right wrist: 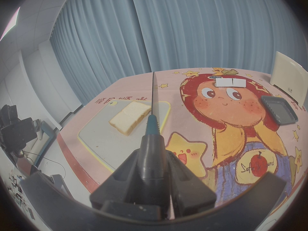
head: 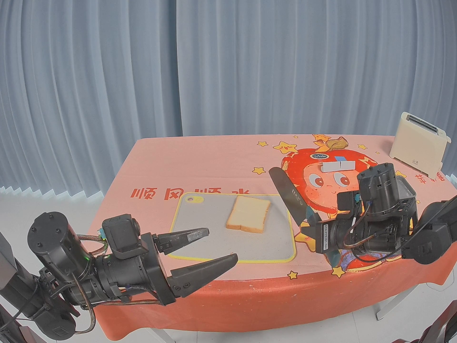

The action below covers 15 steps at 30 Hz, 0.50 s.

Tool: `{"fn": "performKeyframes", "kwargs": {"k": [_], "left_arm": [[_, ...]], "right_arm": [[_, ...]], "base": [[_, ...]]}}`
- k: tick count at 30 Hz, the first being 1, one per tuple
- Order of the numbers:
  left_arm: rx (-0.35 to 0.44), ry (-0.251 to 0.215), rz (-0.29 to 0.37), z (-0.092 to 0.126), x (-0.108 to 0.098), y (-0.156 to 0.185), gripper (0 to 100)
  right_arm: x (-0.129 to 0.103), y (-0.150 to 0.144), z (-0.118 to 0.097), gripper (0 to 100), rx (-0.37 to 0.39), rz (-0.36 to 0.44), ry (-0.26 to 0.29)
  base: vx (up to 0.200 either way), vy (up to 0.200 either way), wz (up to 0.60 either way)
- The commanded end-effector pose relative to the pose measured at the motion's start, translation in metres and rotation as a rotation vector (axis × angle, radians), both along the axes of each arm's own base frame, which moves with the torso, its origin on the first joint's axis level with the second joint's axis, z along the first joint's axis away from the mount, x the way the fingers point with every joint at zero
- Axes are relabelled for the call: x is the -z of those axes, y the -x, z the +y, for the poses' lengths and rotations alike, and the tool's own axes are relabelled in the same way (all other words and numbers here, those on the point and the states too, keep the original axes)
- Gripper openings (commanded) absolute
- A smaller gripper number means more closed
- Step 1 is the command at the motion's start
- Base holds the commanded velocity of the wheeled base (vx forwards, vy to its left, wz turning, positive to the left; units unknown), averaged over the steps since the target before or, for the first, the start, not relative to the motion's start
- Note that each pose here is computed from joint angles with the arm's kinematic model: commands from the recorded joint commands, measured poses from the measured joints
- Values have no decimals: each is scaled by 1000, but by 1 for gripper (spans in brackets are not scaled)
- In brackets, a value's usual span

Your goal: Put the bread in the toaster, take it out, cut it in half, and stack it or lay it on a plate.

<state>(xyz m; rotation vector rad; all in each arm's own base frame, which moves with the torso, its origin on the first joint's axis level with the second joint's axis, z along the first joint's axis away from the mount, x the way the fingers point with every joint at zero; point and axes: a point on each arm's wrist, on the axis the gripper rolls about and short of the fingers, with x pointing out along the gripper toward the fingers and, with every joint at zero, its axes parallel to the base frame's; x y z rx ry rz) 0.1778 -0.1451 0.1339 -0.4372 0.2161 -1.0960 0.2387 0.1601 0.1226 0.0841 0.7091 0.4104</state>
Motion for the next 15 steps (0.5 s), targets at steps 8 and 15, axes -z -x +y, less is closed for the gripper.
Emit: {"fn": "performKeyframes", "kwargs": {"k": [8, 15], "left_arm": [[-12, 6, 0, -1, -1, -5, 100], [-12, 1, 2, -1, 1, -4, 100]], "right_arm": [[1, 4, 1, 0, -8, 50, 24], [2, 4, 0, 0, -2, 68, 33]], "base": [[0, 0, 0], [0, 0, 0]]}}
